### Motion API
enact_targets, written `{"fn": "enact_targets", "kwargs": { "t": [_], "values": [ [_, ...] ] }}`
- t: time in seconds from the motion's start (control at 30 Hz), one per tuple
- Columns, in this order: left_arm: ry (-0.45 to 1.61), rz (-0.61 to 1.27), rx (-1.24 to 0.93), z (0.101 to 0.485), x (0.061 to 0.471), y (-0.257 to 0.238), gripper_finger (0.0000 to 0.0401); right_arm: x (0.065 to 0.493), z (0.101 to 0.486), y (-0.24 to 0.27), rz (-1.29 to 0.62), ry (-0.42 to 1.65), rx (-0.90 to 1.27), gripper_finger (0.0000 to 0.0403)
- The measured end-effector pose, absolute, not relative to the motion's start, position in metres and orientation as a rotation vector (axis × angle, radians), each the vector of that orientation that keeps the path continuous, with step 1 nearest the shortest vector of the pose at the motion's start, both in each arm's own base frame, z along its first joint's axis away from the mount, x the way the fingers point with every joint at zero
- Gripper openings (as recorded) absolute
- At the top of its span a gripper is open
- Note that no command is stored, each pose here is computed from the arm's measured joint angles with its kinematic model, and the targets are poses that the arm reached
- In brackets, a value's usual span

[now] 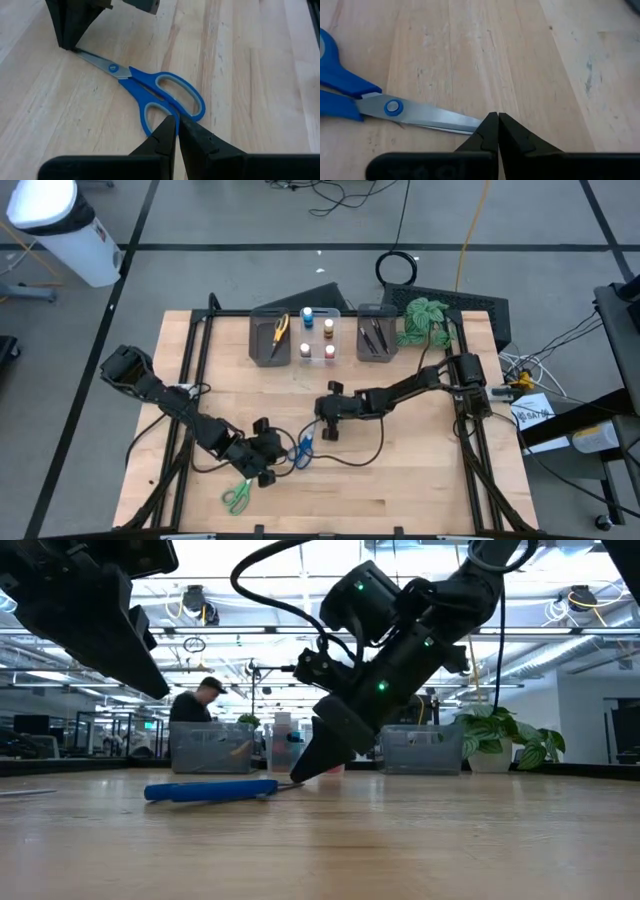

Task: Pick & Place Paint Supplies
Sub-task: Put the blue scissors into the left black bin

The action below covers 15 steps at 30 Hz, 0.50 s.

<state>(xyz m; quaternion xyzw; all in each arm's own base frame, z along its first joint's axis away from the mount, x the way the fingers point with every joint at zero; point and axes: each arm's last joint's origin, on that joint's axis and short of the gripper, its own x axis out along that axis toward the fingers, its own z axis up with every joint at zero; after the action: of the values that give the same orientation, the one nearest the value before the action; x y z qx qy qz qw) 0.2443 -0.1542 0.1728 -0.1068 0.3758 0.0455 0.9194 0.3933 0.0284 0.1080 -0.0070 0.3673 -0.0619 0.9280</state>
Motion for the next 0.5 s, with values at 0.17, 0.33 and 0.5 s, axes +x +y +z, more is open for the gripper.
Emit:
{"fn": "enact_targets", "kwargs": {
  "t": [0.17, 0.33, 0.5],
  "values": [
    [0.766, 0.099, -0.252, 0.173, 0.244, -0.155, 0.0031, 0.389, 0.105, 0.028, -0.145, 0.81, 0.008, 0.0],
    [0.77, 0.115, -0.426, 0.174, 0.243, -0.16, 0.0033, 0.384, 0.099, 0.028, -0.155, 0.819, 0.027, 0.0],
    [0.806, 0.05, -0.507, 0.164, 0.248, -0.17, 0.0078, 0.381, 0.097, 0.025, -0.168, 0.829, 0.042, 0.0]
  ]
}}
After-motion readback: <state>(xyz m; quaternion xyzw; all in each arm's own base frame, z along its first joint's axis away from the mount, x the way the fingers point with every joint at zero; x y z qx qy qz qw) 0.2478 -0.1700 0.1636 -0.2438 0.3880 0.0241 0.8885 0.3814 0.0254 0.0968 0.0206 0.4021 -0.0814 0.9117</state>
